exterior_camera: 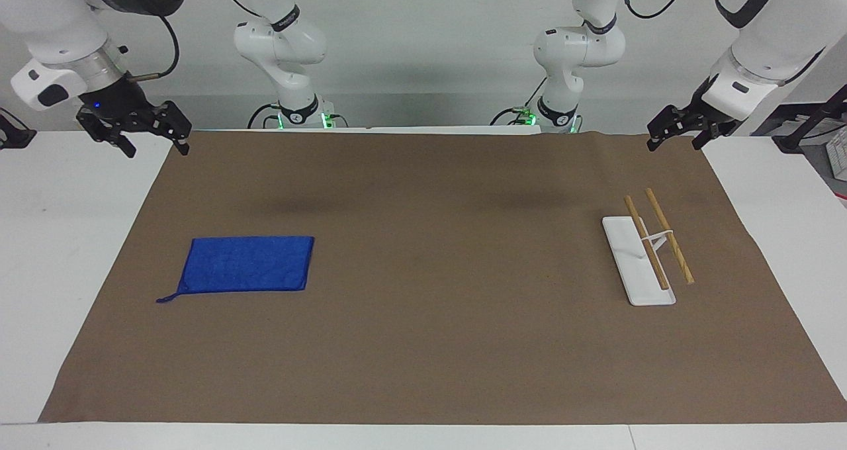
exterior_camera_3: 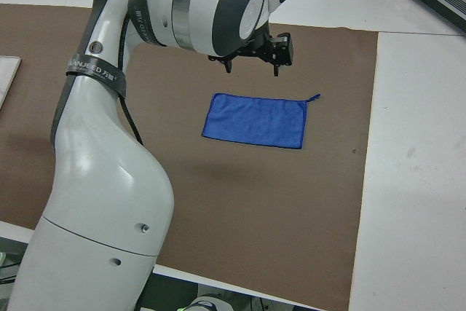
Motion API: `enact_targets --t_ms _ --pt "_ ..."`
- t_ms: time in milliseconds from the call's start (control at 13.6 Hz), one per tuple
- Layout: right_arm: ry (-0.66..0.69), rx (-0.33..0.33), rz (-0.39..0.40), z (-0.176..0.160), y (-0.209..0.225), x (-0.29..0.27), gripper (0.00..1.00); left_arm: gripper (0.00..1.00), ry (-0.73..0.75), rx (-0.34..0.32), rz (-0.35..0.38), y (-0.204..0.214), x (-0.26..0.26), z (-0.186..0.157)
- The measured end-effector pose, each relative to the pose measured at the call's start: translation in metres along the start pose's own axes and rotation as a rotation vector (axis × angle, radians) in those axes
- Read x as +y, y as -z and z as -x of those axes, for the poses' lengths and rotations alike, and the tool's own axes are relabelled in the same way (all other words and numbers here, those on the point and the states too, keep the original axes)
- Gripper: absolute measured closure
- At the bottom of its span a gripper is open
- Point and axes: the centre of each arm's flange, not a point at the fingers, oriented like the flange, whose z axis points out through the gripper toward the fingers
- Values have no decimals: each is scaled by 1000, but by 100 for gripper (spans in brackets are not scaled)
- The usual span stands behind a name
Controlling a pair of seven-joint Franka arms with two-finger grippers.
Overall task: Right arm passes towel to left arm to hang
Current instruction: 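Move the right gripper toward the blue towel's corner, then grasp the blue towel's corner with the right gripper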
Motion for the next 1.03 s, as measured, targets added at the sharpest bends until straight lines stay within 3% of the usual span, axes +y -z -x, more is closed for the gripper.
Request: enact_targets --t_ms 295,664,1032 --pt "25 30 7 -12 -36 -1 0 0 0 0 0 0 0 0" --pt "63 145 38 -29 -168 5 0 0 0 0 0 0 0 0" --pt "115 97 36 -33 -252 8 0 0 0 0 0 0 0 0"
